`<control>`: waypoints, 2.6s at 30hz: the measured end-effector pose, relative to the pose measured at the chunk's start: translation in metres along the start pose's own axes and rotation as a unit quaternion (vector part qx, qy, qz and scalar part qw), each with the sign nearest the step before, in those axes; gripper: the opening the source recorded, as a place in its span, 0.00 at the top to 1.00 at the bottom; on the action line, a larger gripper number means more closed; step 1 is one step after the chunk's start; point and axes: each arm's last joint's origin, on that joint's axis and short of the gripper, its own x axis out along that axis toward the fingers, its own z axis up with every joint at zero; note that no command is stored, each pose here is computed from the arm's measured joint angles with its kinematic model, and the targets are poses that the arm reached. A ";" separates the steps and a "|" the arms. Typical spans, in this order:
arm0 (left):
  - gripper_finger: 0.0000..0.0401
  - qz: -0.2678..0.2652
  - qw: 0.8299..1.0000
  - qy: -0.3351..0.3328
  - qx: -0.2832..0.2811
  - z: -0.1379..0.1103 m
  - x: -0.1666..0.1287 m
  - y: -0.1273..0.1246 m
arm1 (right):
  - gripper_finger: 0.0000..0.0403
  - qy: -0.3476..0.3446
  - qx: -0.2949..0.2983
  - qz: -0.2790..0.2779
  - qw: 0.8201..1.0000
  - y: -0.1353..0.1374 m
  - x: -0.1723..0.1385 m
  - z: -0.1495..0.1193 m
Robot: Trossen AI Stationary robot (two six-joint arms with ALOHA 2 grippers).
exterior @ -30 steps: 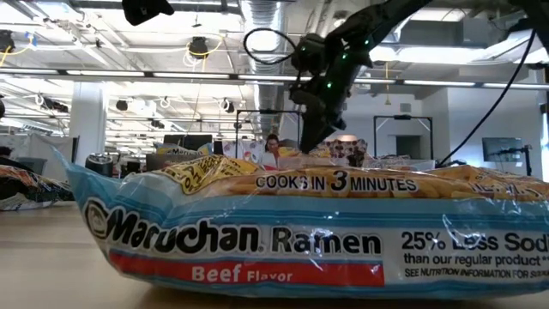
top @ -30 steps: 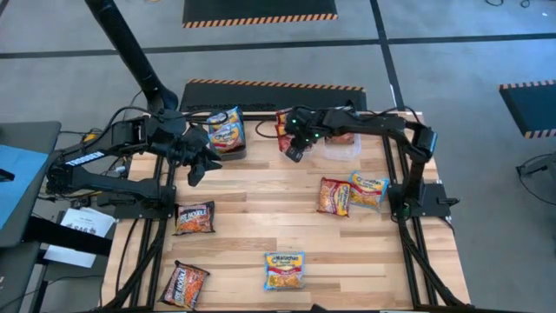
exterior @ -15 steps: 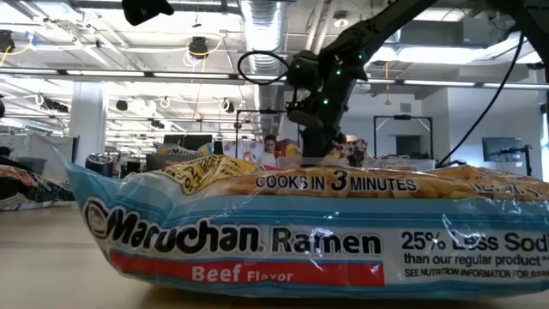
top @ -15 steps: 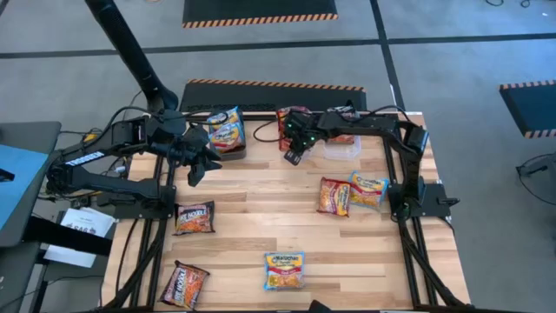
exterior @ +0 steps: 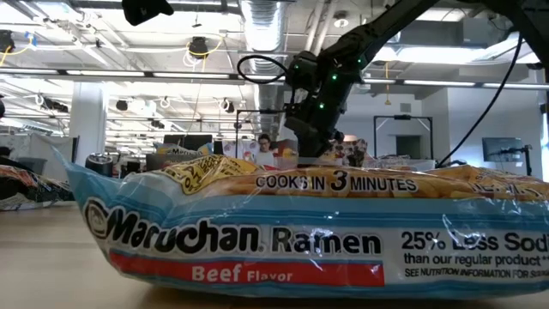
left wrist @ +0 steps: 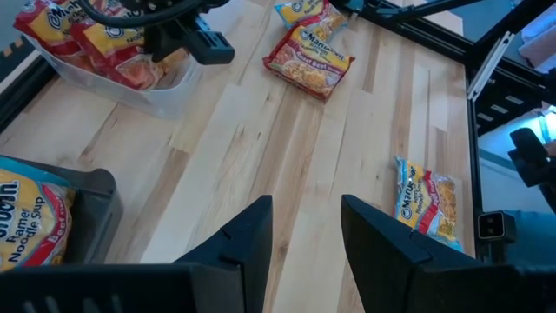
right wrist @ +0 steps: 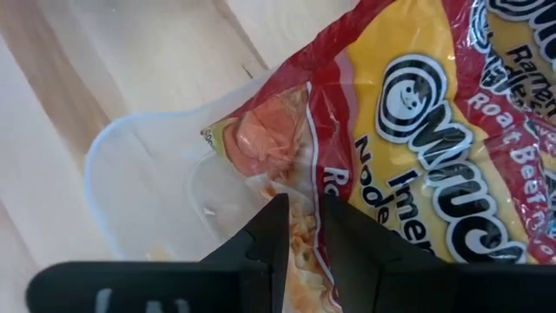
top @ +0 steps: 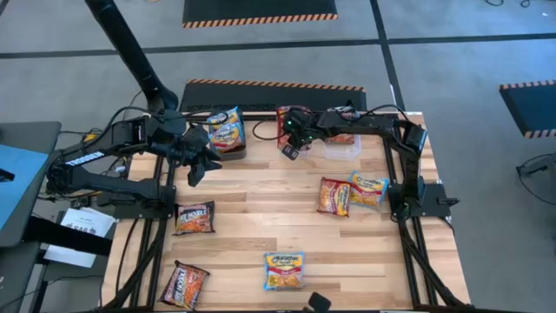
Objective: Sort Maruchan noodles
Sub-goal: Put the red noodle pack into the left transparent bin, then put the black noodle pack into the right transparent bin
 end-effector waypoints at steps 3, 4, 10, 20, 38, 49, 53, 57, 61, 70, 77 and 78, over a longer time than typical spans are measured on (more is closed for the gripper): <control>0.69 0.000 1.000 0.000 0.000 0.000 0.000 0.000 | 0.75 0.002 -0.002 0.004 1.000 0.001 0.000 0.000; 0.69 0.000 1.000 0.000 0.000 0.000 0.000 0.000 | 0.75 0.001 -0.002 0.013 1.000 0.002 -0.002 0.000; 0.69 0.001 1.000 0.003 0.000 -0.001 0.000 0.000 | 0.75 -0.001 -0.014 0.033 0.999 0.012 -0.012 0.000; 0.69 0.052 0.999 0.016 -0.003 -0.005 0.000 0.004 | 0.75 -0.004 -0.033 0.039 0.999 0.025 -0.042 0.000; 0.60 0.095 0.987 0.131 0.005 -0.020 0.012 0.010 | 0.74 -0.052 -0.095 0.118 0.987 0.067 -0.162 0.007; 0.53 0.072 0.968 0.233 -0.064 -0.035 0.013 0.007 | 0.62 -0.102 -0.084 0.165 0.977 0.085 -0.228 -0.003; 0.53 0.070 0.961 0.257 -0.075 -0.043 0.013 0.000 | 0.57 -0.112 -0.073 0.183 0.974 0.091 -0.244 -0.009; 0.53 0.070 0.953 0.285 -0.080 -0.059 0.021 -0.007 | 0.54 -0.105 -0.070 0.198 0.972 0.100 -0.253 -0.017; 0.53 0.081 0.938 0.323 -0.093 -0.078 0.032 -0.011 | 0.53 -0.095 -0.089 0.208 0.969 0.110 -0.257 -0.024; 0.53 0.110 0.914 0.377 -0.106 -0.118 0.055 -0.013 | 0.53 -0.077 -0.116 0.225 0.964 0.133 -0.257 -0.035; 0.53 0.117 0.908 0.381 -0.125 -0.146 0.072 -0.015 | 0.53 -0.064 -0.133 0.230 0.962 0.149 -0.252 -0.040; 0.53 0.118 0.908 0.382 -0.129 -0.150 0.074 -0.016 | 0.53 -0.055 -0.137 0.226 0.963 0.150 -0.249 -0.042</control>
